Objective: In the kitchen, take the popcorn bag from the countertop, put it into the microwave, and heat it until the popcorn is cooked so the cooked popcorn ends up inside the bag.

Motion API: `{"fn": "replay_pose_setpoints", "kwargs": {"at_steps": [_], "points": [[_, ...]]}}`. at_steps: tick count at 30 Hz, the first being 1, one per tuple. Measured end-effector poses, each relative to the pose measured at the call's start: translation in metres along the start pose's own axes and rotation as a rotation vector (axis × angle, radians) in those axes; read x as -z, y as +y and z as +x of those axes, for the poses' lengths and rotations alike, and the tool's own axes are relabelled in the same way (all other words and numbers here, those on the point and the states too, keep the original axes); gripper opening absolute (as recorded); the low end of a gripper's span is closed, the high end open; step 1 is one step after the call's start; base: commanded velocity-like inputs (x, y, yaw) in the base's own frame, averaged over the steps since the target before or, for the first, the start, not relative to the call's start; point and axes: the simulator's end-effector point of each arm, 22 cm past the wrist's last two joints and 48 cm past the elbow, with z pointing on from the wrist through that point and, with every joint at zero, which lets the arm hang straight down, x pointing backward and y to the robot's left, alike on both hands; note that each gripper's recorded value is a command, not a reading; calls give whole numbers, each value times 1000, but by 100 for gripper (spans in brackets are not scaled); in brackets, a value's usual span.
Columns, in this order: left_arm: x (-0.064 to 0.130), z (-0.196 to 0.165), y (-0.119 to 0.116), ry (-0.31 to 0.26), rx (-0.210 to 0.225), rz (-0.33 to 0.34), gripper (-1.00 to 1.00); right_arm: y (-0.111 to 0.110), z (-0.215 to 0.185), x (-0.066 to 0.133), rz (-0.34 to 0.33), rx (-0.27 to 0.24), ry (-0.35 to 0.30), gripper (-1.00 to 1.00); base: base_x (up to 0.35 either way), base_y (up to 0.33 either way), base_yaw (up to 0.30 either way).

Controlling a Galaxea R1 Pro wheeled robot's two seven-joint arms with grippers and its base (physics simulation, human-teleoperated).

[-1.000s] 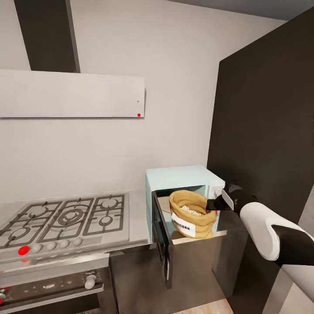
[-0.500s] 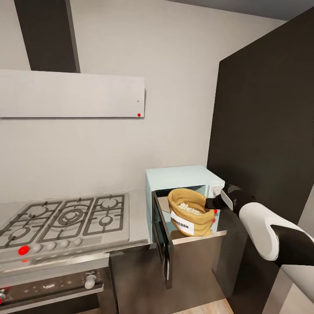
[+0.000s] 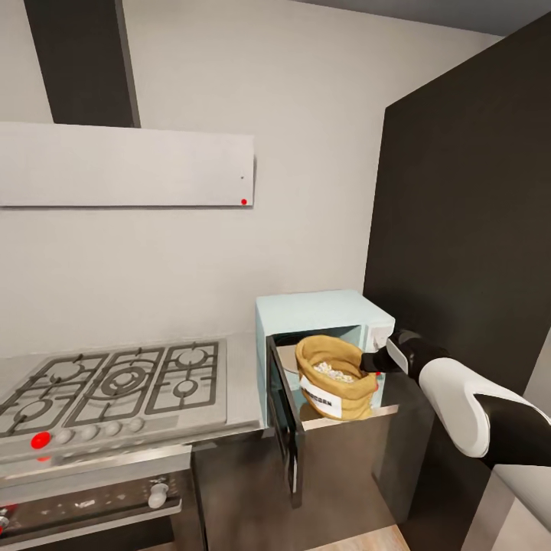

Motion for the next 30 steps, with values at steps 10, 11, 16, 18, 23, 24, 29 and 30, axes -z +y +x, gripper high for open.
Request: {"fn": "replay_pose_setpoints", "kwargs": {"at_steps": [10, 11, 16, 18, 23, 24, 29, 30], "points": [[0, 0, 0, -1, -3, 1, 100, -1, 0, 0, 3, 0, 0, -100, 268, 0, 0], [0, 0, 0, -1, -2, 1, 100, -2, 0, 0, 3, 0, 0, -100, 284, 0, 0], [0, 0, 0, -1, -2, 1, 100, 0, 0, 0, 0, 2, 1, -100, 284, 0, 0], [0, 0, 0, -1, -2, 1, 100, 1, 0, 0, -1, 3, 1, -100, 284, 0, 0], [0, 0, -1, -1, -2, 2, 100, 2, 0, 0, -2, 6, 1, -100, 280, 124, 0], [0, 0, -1, -1, -2, 2, 100, 2, 0, 0, -2, 6, 1, -100, 261, 168, 0], [1, 0, -1, -5, -1, 4, 100, -5, 9, 5, 10, 3, 31, -100, 195, 150, 0], [2, 1, -1, -6, -2, 5, 100, -7, 11, 7, 10, -2, 39, -100, 24, 20, 0]]}}
